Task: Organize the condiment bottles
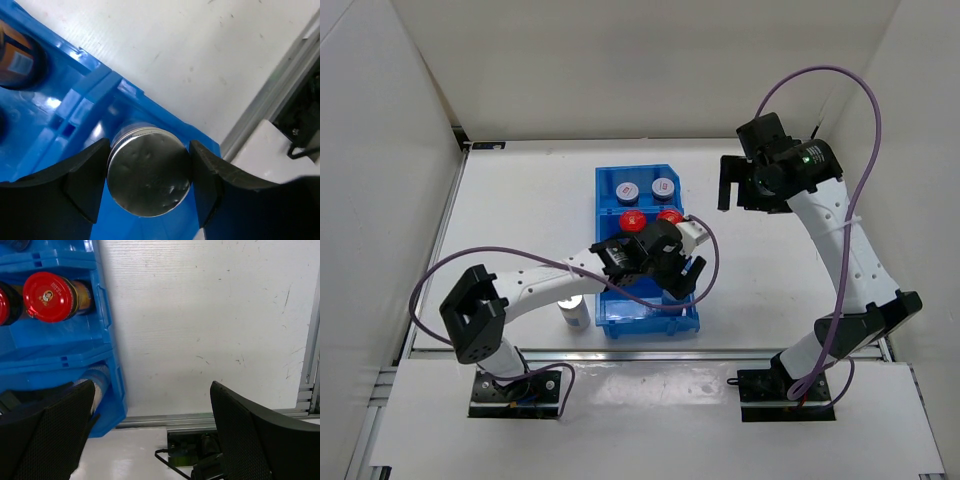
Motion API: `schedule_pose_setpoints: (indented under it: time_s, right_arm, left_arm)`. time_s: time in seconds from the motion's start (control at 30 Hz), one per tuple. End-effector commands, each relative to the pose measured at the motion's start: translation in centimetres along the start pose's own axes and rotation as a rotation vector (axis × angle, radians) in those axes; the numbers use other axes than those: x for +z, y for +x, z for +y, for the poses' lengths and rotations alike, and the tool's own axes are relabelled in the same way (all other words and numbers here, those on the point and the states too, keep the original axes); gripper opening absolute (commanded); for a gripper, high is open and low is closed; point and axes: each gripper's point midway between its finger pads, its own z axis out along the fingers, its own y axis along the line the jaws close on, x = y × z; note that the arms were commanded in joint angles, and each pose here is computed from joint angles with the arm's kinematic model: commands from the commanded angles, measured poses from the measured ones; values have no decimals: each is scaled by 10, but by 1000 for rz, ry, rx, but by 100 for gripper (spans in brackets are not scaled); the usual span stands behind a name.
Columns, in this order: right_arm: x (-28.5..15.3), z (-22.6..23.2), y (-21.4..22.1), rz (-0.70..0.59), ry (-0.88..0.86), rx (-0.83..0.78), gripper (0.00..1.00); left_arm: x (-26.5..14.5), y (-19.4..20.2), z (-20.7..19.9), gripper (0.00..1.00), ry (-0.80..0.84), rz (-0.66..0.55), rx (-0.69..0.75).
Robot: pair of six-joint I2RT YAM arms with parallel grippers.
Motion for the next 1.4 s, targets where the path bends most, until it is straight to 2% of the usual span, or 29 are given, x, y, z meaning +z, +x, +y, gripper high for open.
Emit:
schedule_pose_setpoints:
  time_s: [0.0,0.03,0.17,0.3,0.37,0.4,0.43,0.5,0.53,0.57,0.63,0.67,0.73,0.9,1.17,1.37]
  right_arm:
    - [-12,-13,30,109,9,-87,99]
    - [-12,-13,30,109,8,-97,99]
    - [-11,-13,28,101,4,-104,99]
    - [-11,-13,28,101,4,-104,99]
    - [-8,-12,28,109,8,-107,99]
    - [-7,-12,30,118,11,-109,99]
    - [-6,-11,28,108,7,-106,99]
    - [-5,-10,31,121,1,-108,99]
    - [-3,-10,33,129,4,-110,99]
    - [0,-8,35,139,-5,-111,99]
    - [2,-7,39,156,-10,-113,99]
    - [5,-8,42,168,-5,-116,99]
    - [4,-8,46,176,-11,-116,99]
    - [4,-5,45,171,-23,-114,99]
    - [6,0,47,191,-45,-113,99]
    - [8,2,48,203,-50,-114,99]
  left_arm:
    - [-4,-36,3,88,-46,-108,2]
    - [-3,-35,10,100,-103,-103,5]
    - [-29,-59,23,100,-199,-157,3]
    - [-92,-102,36,100,-309,-277,9]
    - [-125,-106,41,100,-349,-314,-45]
    - [-139,-92,55,100,-430,-284,-80]
    - [-157,-82,58,100,-450,-305,-178]
    - [-166,-51,64,100,-477,-262,-235]
    - [-162,-13,73,100,-516,-173,-250]
    - [-174,-1,73,100,-518,-198,-352]
    - [-178,42,82,100,-572,-136,-413]
    - [-188,48,81,100,-561,-173,-493]
    - [-192,63,85,100,-576,-186,-538]
    - [-190,115,103,100,-677,-102,-648]
    - [-182,150,110,100,-725,-46,-696]
    - [-181,133,110,100,-701,-97,-688]
